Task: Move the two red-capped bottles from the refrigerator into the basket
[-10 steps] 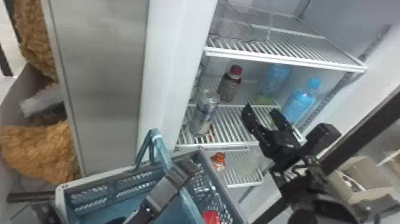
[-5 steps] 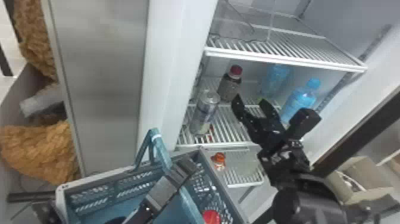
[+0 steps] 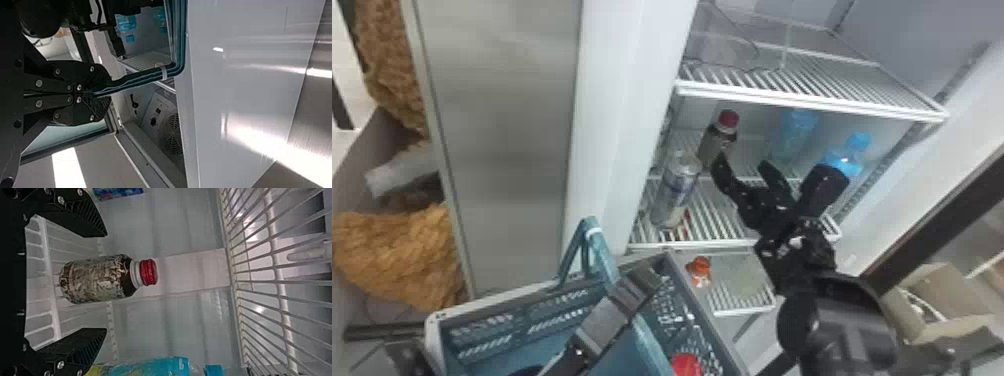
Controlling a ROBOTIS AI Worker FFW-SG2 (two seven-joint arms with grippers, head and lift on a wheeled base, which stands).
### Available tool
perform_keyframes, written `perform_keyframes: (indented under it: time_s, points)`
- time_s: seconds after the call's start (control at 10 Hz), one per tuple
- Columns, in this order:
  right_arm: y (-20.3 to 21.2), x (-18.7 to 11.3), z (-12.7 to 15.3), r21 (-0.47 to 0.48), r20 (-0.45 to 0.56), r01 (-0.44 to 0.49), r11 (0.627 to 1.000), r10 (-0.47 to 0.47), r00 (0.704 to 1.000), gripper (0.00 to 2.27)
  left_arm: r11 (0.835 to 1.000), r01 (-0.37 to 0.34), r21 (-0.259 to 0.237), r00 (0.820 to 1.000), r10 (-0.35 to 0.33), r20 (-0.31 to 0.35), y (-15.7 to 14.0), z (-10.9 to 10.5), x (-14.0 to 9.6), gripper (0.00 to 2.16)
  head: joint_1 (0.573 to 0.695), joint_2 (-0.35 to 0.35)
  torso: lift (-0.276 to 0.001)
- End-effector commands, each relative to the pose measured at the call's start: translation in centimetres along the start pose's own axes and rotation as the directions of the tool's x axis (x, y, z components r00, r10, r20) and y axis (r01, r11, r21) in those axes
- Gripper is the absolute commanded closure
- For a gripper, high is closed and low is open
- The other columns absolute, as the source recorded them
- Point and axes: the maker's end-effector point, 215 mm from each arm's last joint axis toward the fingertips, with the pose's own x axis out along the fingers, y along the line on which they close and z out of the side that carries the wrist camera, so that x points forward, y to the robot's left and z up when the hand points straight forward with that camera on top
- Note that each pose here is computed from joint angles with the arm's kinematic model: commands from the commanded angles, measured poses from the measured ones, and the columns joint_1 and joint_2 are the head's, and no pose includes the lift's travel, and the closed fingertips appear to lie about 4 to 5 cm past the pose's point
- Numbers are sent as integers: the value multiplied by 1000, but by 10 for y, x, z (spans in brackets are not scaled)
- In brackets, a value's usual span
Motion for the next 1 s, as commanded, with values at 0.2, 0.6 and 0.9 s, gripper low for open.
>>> perform_keyframes:
  time_s: [0.2, 0.6, 0.9]
  points:
    - [-7, 15, -9, 1, -31, 24, 1000, -24, 999, 151, 1000, -1, 0, 1000, 1, 3, 1, 1, 0, 1204, 683, -350, 0]
    - [-6, 37, -9, -6, -44, 20, 1000, -20, 999, 151, 1000, 1, -9, 1000, -1, 9, 1, 1, 0, 1204, 679, -350, 0]
    - [3, 56, -6, -20, -48, 2, 1000, -3, 999, 151, 1000, 1, -9, 1000, -1, 9, 1, 1, 0, 1204, 669, -350, 0]
